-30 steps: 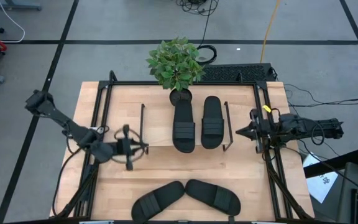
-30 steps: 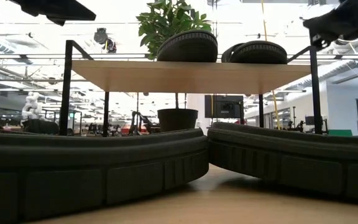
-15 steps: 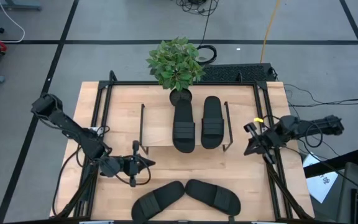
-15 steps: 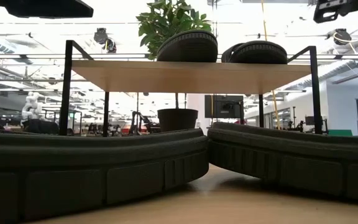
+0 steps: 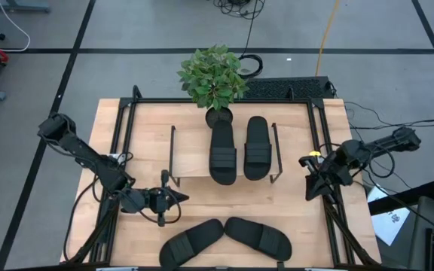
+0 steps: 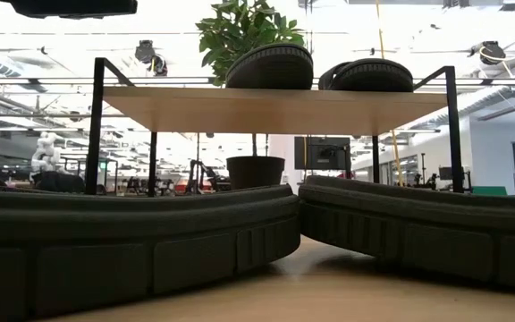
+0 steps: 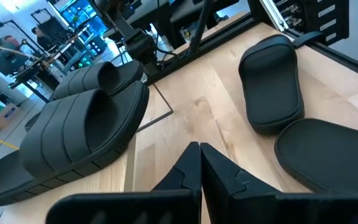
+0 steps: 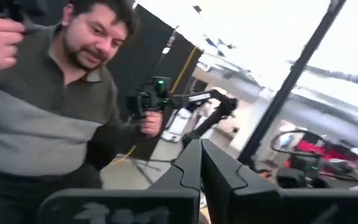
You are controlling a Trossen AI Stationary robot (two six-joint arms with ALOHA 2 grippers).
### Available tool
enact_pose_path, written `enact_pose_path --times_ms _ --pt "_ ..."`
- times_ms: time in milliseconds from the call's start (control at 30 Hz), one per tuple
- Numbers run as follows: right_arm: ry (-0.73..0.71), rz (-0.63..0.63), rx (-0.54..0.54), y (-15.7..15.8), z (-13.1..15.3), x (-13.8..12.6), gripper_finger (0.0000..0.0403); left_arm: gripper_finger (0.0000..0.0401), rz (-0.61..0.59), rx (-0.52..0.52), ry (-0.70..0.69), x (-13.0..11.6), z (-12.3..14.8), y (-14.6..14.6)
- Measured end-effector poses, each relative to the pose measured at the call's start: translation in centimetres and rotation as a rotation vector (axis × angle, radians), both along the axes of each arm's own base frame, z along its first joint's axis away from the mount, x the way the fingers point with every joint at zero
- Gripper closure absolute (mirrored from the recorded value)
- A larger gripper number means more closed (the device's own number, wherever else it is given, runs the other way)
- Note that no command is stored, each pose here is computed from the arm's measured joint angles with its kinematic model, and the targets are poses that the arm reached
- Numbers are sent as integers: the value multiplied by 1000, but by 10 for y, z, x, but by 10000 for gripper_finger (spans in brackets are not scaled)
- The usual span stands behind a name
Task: Pick and place slides into the shelf
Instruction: Put the black slide under the shelf
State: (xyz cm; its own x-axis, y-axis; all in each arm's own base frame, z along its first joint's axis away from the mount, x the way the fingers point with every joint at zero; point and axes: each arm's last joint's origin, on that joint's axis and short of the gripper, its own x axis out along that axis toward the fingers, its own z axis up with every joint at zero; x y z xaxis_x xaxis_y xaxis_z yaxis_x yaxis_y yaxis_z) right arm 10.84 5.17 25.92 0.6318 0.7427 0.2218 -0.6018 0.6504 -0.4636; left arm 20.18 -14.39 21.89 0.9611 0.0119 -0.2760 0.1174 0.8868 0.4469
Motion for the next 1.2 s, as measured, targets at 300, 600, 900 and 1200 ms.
enact_pose_path --times_ms 300,600,900,1200 --pt "263 -18 -208 34 61 21 403 394 8 -20 10 0 -1 0" --pt "621 -270 -375 83 79 34 366 393 20 -36 25 -1 -3 1" --pt "993 -368 -176 116 54 38 269 386 28 -53 23 -1 -3 1" --pt "964 -550 -290 163 15 28 241 393 38 -85 19 -1 -2 1"
